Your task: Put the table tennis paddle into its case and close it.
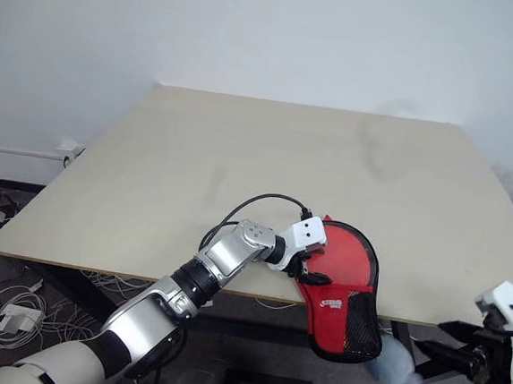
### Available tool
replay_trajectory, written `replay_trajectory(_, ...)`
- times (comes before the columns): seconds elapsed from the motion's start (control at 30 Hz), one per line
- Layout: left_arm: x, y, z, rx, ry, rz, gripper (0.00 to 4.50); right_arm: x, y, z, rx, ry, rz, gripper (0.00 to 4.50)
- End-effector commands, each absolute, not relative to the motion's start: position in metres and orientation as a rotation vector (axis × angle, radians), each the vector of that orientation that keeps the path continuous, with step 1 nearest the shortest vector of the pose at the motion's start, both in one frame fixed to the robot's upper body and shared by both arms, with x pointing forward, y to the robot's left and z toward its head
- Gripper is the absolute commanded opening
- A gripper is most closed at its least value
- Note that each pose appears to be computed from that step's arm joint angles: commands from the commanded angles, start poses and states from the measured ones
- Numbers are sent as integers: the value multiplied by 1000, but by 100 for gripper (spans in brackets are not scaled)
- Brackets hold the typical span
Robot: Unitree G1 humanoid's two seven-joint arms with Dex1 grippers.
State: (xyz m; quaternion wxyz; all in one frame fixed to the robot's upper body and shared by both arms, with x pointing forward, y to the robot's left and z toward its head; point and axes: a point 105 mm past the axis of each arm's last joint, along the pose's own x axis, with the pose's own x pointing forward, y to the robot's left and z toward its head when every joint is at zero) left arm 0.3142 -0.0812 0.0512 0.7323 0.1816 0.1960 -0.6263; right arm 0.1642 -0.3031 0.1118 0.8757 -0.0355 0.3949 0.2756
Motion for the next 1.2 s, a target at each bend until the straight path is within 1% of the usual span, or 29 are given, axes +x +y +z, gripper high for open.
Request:
replay_trajectory(0.03, 324, -62, 36, 435, 506, -1316, 378, 173, -307, 129, -81, 744, 538, 350)
replay_trajectory(0.1, 327, -59, 39, 430, 483, -1318, 378, 184, -306, 140, -70, 668, 520, 350)
replay_trajectory(0.2, 327, -54, 54, 366, 434, -1358, 378, 208, -301, 155, -37, 526, 481, 350)
replay_trajectory(0.33, 335, -37, 73, 341, 372, -1354, 378, 237, -287, 165, 11, 388, 447, 350)
replay_trajectory(0.43, 340, -15, 89, 339, 337, -1351, 378, 254, -267, 165, 19, 325, 474, 350)
replay_trajectory(0.5, 339, -4, 94, 345, 332, -1353, 378, 260, -255, 167, 15, 295, 499, 350)
replay_trajectory(0.63, 329, 32, 106, 348, 335, -1364, 378, 276, -227, 158, -16, 301, 602, 350)
replay_trajectory(0.73, 314, 49, 103, 328, 366, -1376, 378, 285, -208, 157, -51, 294, 671, 350)
replay_trajectory(0.9, 298, 75, 85, 326, 442, -1304, 378, 288, -187, 157, -112, 299, 747, 350)
replay_trajectory(1.03, 293, 103, 71, 332, 498, -1184, 378, 293, -174, 159, -143, 297, 774, 350)
replay_trajectory(1.1, 292, 108, 66, 328, 506, -1130, 378, 297, -172, 160, -152, 300, 775, 350)
replay_trajectory(1.2, 289, 109, 62, 317, 518, -1086, 378, 307, -177, 158, -164, 307, 729, 350)
